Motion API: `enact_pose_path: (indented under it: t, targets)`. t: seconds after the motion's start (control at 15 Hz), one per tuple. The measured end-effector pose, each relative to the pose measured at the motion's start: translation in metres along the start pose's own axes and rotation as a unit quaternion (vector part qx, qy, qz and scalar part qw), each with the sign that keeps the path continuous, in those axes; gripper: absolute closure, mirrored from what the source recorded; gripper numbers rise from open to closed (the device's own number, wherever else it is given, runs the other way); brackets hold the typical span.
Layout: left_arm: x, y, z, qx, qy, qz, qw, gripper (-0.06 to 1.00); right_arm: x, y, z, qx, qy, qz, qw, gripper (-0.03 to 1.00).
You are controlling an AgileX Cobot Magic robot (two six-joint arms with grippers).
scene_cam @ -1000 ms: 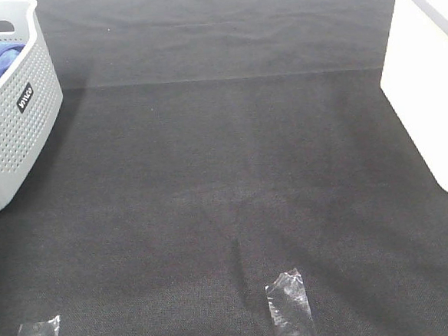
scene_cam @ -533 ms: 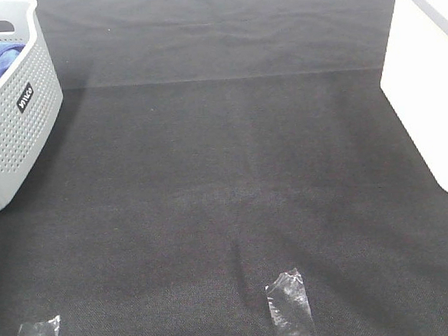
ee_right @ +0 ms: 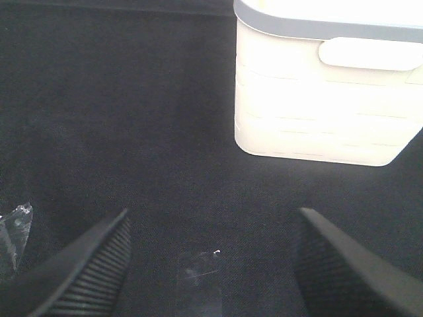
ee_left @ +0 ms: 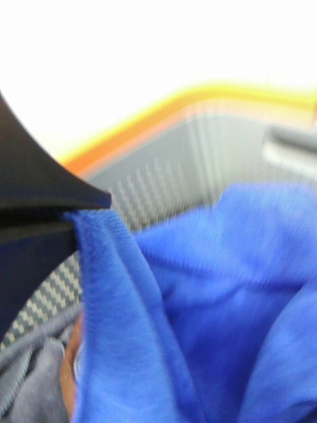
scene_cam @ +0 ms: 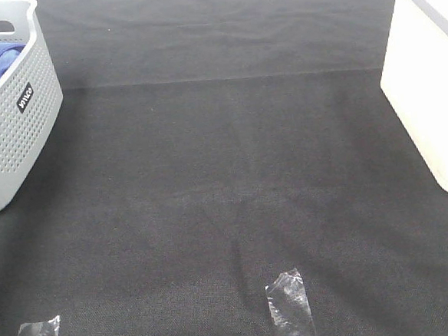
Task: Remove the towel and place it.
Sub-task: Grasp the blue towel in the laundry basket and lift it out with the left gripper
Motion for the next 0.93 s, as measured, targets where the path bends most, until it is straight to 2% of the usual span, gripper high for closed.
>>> enact_pose_path:
  t: [0.2, 0.4, 0.6, 0.73, 0.93]
  targets:
    - [-0.061, 0.006, 0.025, -0.022, -0.058, -0.024, 0.998, 0.94, 0.000, 0.000, 0.000, 0.000, 0.000, 0.000, 1.000, 0.27]
    - [-0.120, 0.011, 0.041, -0.032, -0.111, -0.049, 0.992, 0.94, 0.000, 0.000, 0.000, 0.000, 0.000, 0.000, 1.000, 0.27]
    - [-0.174, 0.002, 0.045, -0.025, -0.154, -0.087, 0.984, 0.94, 0.000, 0.000, 0.000, 0.000, 0.000, 0.000, 1.000, 0.27]
    - [-0.194, -0.004, 0.044, -0.011, -0.174, -0.097, 0.980, 0.94, 0.000, 0.000, 0.000, 0.000, 0.000, 0.000, 1.000, 0.27]
    - [-0.243, -0.014, 0.043, 0.003, -0.222, -0.131, 0.966, 0.94, 0.000, 0.000, -0.001, -0.001, 0.003, 0.000, 1.000, 0.27]
Point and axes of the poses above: a point on each arm's last joint axis where the gripper is mounted, x pointing out along that axis toward the gripper, z along the wrist's bending axis when the last joint is at zero, y = z × x, the point moved 3 cm from there along x, pointing out along that axis toward the gripper, and after that the axes turned 11 degrees about x, right-handed, at the moved point
